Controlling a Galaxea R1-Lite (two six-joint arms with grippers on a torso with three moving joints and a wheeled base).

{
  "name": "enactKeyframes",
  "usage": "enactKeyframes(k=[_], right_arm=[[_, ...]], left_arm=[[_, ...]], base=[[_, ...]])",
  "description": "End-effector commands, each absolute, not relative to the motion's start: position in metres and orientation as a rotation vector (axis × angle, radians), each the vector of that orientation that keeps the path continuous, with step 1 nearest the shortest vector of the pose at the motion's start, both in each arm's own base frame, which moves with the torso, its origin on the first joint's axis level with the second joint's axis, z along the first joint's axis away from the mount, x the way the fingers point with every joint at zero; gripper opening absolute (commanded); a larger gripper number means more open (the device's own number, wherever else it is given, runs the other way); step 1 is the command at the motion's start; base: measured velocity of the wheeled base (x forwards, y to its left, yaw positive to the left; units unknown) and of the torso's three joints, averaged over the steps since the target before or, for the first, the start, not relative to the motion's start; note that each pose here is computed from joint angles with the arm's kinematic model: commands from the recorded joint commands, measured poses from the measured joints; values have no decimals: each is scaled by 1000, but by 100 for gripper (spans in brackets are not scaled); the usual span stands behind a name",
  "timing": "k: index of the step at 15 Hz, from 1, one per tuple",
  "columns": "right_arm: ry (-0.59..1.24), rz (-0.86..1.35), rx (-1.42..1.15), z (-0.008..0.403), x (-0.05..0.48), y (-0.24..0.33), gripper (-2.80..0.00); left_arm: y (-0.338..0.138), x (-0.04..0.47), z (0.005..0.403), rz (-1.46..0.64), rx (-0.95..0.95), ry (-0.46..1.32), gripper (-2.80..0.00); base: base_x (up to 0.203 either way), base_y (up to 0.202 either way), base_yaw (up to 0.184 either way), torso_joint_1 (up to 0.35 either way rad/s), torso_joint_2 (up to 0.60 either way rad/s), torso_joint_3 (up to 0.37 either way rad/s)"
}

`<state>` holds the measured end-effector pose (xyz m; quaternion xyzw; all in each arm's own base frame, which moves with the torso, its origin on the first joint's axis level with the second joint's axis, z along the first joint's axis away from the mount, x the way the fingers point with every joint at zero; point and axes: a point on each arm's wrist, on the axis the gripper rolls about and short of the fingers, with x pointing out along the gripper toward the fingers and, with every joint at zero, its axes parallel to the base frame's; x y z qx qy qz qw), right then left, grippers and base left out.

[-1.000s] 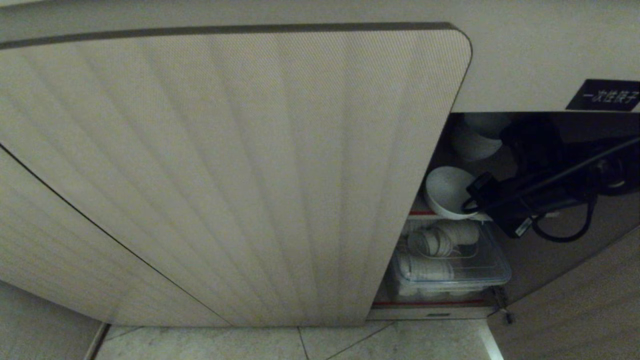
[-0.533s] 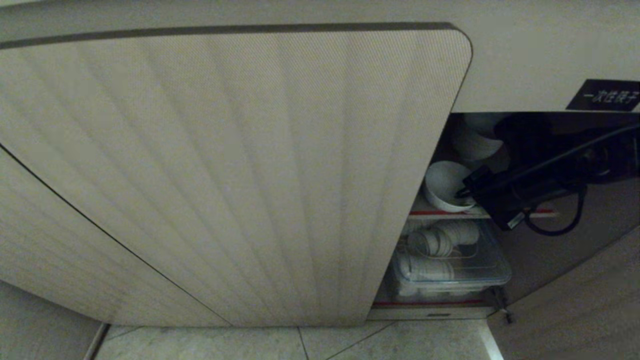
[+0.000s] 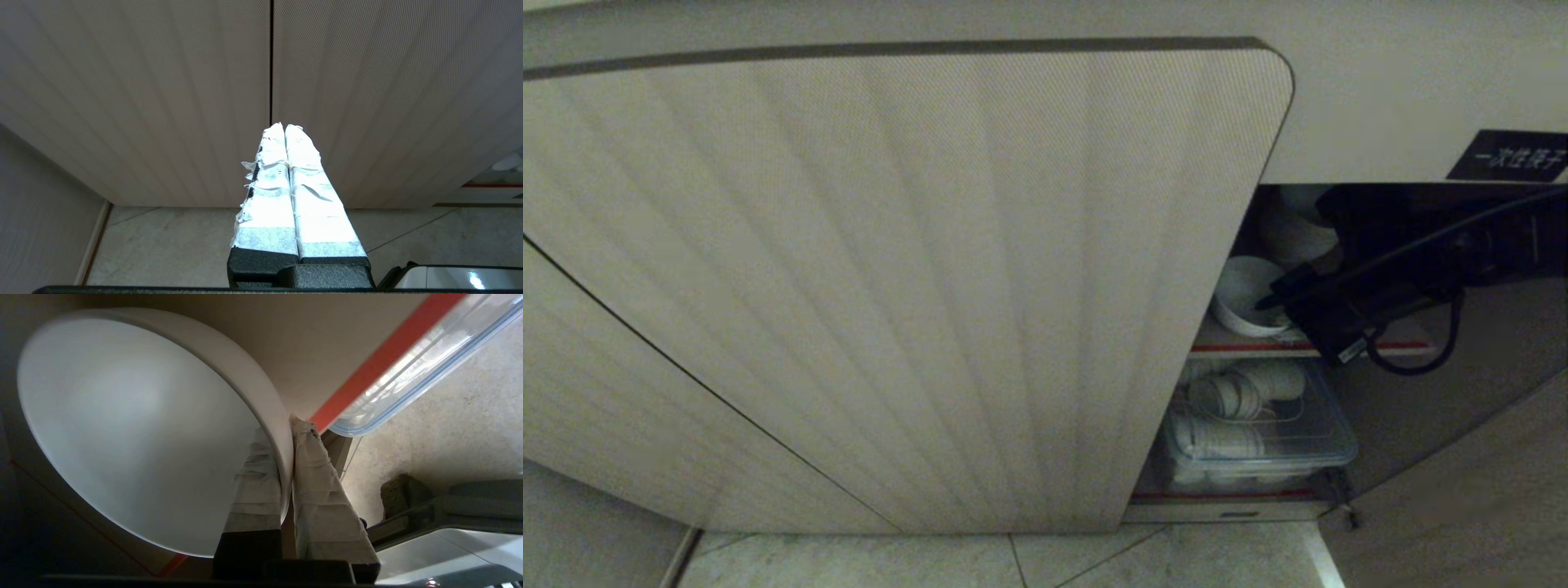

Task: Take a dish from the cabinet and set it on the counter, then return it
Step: Put it back into the cabinet

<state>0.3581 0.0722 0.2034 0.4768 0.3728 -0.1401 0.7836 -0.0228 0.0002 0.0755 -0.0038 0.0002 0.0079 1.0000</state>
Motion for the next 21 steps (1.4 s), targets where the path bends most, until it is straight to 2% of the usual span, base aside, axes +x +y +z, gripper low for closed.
enactKeyframes(k=[1,15,21], right_arm=[[812,-316,1034,201,368,74,-280],[833,-287,952,205,373,76,-280],[928,-289,862,204,353,73,-280]], left_arm=[[0,-23,75,17,-8,0,-280],[0,-23,75,17,-8,0,-280],[0,-23,75,17,-8,1,-280]], base=[[0,0,0,0,0,0],[0,0,0,0,0,0],[0,0,0,0,0,0]])
